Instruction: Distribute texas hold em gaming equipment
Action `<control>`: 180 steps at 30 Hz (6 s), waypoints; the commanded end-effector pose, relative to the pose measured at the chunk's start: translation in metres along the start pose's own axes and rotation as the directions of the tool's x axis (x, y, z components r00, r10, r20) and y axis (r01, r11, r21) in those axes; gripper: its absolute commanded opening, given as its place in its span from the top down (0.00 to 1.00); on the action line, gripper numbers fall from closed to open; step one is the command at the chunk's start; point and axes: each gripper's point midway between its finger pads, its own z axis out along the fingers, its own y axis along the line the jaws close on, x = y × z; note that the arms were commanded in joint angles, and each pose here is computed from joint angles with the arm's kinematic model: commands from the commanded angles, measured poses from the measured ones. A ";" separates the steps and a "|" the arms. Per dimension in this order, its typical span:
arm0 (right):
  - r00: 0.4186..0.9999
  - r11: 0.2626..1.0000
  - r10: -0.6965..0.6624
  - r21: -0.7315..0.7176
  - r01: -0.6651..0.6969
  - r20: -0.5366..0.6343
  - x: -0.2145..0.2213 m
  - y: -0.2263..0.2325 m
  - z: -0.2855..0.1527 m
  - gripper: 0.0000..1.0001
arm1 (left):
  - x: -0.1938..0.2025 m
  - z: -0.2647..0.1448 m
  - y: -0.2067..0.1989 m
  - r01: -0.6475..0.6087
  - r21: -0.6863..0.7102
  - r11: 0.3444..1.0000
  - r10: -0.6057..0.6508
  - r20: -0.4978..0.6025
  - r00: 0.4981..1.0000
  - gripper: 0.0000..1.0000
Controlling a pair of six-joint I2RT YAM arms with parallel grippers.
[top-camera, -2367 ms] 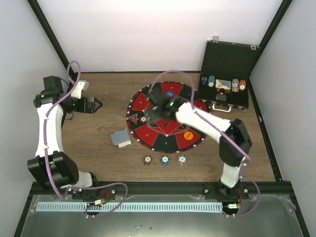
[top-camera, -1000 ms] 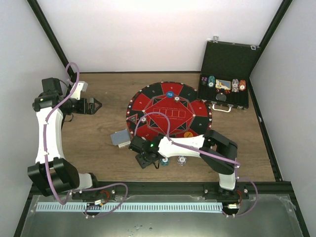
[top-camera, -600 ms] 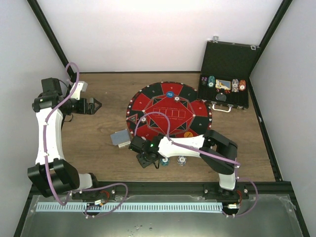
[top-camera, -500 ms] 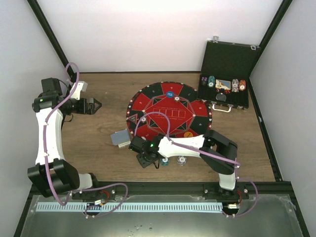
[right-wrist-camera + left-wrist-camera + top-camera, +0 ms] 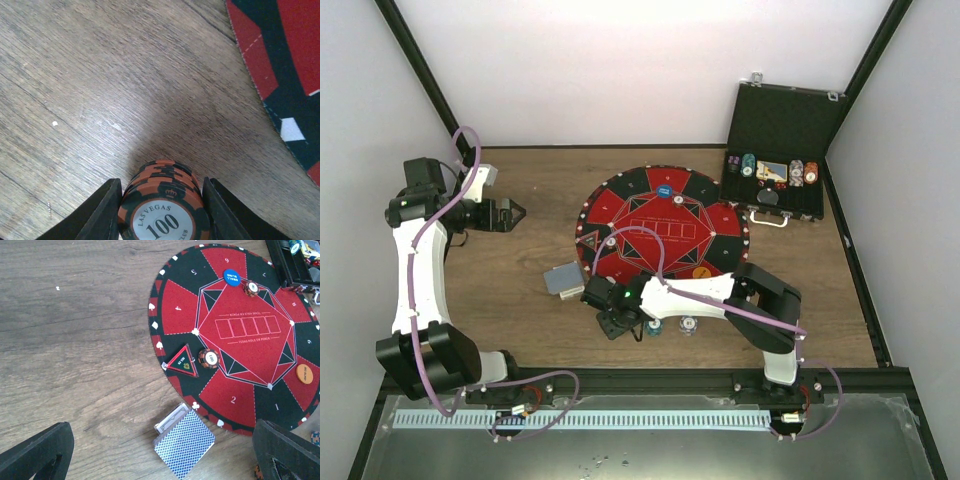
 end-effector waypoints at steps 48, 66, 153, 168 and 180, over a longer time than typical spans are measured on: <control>0.937 0.924 0.339 0.160 -0.348 0.082 0.005 -0.222 -0.015 0.60 | -0.011 -0.016 -0.006 -0.041 -0.017 0.999 0.041 0.037 0.998 0.00; 0.972 0.972 0.182 0.123 -0.201 0.147 -0.008 -0.127 -0.099 0.31 | -0.013 -0.016 -0.008 -0.037 -0.003 0.999 0.037 0.045 0.998 0.00; 0.977 0.986 0.120 0.096 -0.139 0.174 -0.189 -0.127 -0.007 0.77 | -0.010 -0.018 -0.011 -0.063 -0.002 0.998 0.063 0.038 0.997 0.00; 0.988 0.991 0.116 0.050 -0.121 0.098 -0.158 -0.102 0.021 0.77 | -0.009 -0.015 -0.011 -0.068 0.007 0.998 0.067 0.037 0.997 0.00; 0.993 0.994 0.100 0.043 -0.102 0.057 -0.152 -0.093 0.042 0.71 | -0.010 -0.016 -0.011 -0.065 0.007 0.998 0.065 0.039 0.997 0.00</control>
